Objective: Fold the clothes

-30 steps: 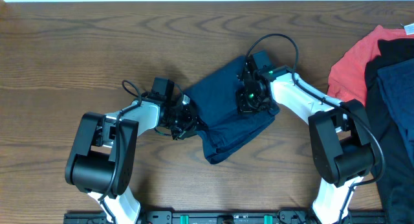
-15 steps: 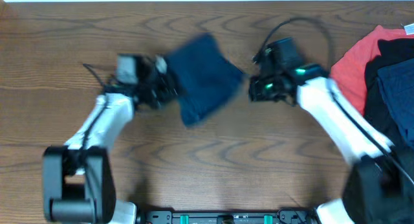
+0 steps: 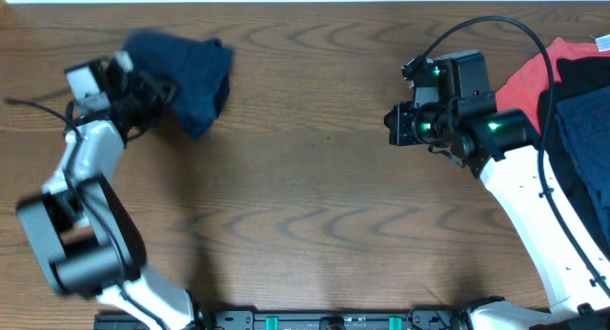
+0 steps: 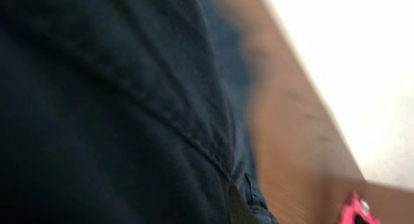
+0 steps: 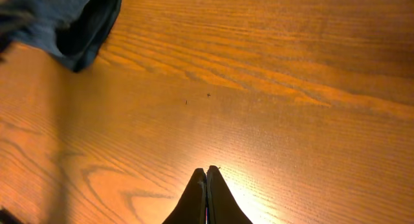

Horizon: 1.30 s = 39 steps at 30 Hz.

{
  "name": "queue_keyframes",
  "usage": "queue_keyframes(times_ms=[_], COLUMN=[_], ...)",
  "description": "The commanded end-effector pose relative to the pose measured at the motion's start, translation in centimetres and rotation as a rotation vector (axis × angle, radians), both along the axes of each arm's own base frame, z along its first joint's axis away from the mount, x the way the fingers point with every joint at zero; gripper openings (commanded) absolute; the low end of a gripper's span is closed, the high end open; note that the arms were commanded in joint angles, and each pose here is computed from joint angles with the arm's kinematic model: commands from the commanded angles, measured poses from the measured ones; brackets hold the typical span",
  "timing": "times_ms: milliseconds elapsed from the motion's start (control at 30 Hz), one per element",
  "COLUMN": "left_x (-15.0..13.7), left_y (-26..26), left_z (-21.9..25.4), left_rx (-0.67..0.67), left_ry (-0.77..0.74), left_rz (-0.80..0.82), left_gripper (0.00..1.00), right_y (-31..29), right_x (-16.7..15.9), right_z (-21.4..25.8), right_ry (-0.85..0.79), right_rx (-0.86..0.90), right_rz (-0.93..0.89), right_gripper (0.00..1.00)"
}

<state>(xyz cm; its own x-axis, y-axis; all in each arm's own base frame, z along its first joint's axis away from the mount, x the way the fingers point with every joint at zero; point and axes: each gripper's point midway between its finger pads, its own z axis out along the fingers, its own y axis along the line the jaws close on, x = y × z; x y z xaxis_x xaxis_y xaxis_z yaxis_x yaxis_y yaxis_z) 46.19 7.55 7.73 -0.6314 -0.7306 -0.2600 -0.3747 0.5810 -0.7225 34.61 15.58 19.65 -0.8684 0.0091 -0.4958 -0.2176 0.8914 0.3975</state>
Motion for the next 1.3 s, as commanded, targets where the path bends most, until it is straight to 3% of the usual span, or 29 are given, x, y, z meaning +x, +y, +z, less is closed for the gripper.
queue_keyframes(times_ms=[0,200,267,300,333,367,467,600,800,1033,1100,1133,1167,1233,1267], left_x=[-1.0,-2.3,-2.0,-1.9,-1.8,-1.8,-1.5,-3.0,-7.1,-16.4,-19.4,-20.8,-22.0,-24.4,-25.4], left_y=[0.8,1.9,2.1,2.2,2.2,2.2,1.0,-0.3,-1.8,-5.7,-7.3,-7.8,-8.2,-8.6,-8.6], left_z=[-4.9,-8.5,-8.2,-7.9,-7.7,-7.2,-4.7,-1.0,7.4,15.7,17.6,18.4,19.0,20.3,20.7], left_rx=[-0.087,-0.144,-0.142,-0.142,-0.145,-0.151,-0.209,-0.245,-0.081,0.347,0.446,0.491,0.534,0.614,0.646], left_ry=[0.076,0.153,0.137,0.131,0.129,0.122,0.063,0.068,-0.016,-0.12,-0.148,-0.162,-0.177,-0.215,-0.229], left_rz=[-0.019,0.018,0.021,0.025,0.03,0.031,-0.023,-0.054,-0.148,-0.339,-0.365,-0.366,-0.363,-0.348,-0.331], left_gripper=[0.06,0.09,0.29,0.51,0.63,0.69,0.99,0.98,0.98,0.98,0.98,0.98,0.98,0.98,0.98], right_y=[-0.3,-0.4,-0.4,-0.4,-0.4,-0.4,-0.5,-0.5,-0.7,-2.1,-2.6,-2.7,-2.9,-3.1,-3.3], right_x=[0.1,-0.1,-0.1,-0.2,-0.2,-0.2,-0.4,-0.7,-1.0,-1.6,-2.2,-2.6,-3.2,-4.2,-4.8], right_z=[0.4,0.3,0.2,0.2,0.2,0.1,0.0,-0.2,-0.1,4.4,6.7,7.8,9.0,10.7,11.4], right_ry=[-0.014,-0.006,-0.002,-0.001,0.001,0.003,0.012,0.027,0.019,-0.128,-0.204,-0.242,-0.278,-0.331,-0.352], right_rx=[-0.007,-0.009,-0.01,-0.01,-0.011,-0.012,-0.014,-0.018,-0.032,-0.026,-0.021,-0.015,-0.007,0.005,0.01], right_rz=[-0.003,-0.003,-0.003,-0.003,-0.003,-0.003,-0.003,-0.003,0.016,0.022,0.025,0.023,0.021,0.019,0.018], right_gripper=[0.01,0.01,0.01,0.01,0.01,0.01,0.01,0.01,0.04,0.17,0.29,0.41,0.57,0.99,0.99])
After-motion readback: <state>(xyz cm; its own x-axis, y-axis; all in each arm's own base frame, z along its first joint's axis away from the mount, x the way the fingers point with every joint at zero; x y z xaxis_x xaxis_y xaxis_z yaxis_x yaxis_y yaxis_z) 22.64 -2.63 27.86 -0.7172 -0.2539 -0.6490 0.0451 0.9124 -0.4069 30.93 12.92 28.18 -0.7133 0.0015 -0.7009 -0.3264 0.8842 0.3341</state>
